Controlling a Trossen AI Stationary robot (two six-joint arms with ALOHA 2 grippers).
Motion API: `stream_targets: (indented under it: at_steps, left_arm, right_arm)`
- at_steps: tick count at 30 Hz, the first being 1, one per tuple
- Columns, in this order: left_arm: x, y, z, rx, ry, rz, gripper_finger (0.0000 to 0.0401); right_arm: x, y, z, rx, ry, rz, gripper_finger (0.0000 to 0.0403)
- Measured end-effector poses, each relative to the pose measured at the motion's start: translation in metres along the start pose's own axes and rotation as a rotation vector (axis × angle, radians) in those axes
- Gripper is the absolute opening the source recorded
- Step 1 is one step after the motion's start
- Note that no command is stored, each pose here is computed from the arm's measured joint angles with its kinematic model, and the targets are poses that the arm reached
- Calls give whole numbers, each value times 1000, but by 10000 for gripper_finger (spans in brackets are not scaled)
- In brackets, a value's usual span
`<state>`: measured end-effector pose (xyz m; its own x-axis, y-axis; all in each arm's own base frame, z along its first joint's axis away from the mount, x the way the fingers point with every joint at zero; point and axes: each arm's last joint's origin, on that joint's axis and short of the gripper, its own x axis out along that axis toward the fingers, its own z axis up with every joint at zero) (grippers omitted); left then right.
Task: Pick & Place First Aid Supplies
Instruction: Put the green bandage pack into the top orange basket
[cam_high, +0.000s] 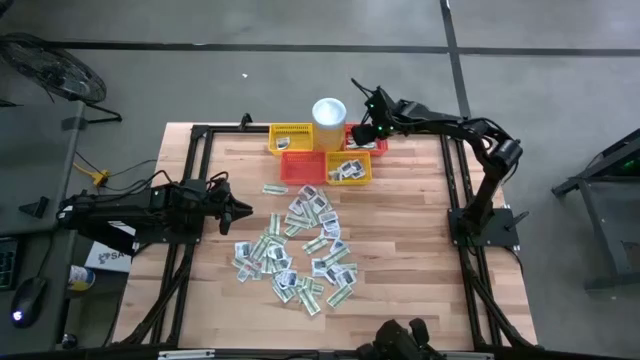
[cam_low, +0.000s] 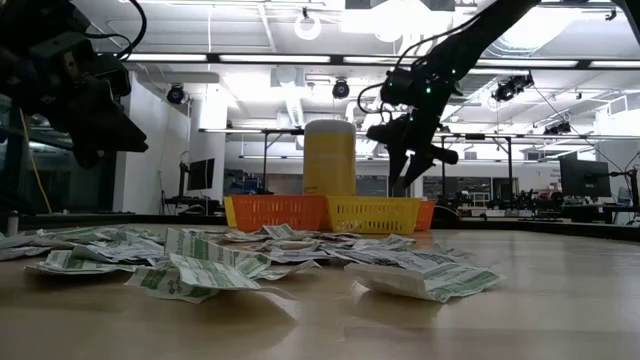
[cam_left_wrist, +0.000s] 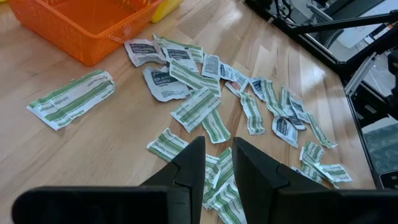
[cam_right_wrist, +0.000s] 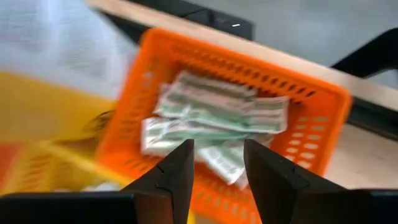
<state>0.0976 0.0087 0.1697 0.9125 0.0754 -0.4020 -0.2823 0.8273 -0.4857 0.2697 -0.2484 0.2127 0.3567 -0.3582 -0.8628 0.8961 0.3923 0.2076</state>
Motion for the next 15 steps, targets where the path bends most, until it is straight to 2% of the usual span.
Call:
stream_targets:
  at_steps: [5, 15]
  left_arm:
    - [0, 0, 0, 0, 0, 0, 80]
    - [0, 0, 0, 0, 0, 0, 80]
  right_arm:
    - [-11, 4, -5, -72, 76, 114, 134]
    - [-41, 18, -26, -153, 207, 193, 134]
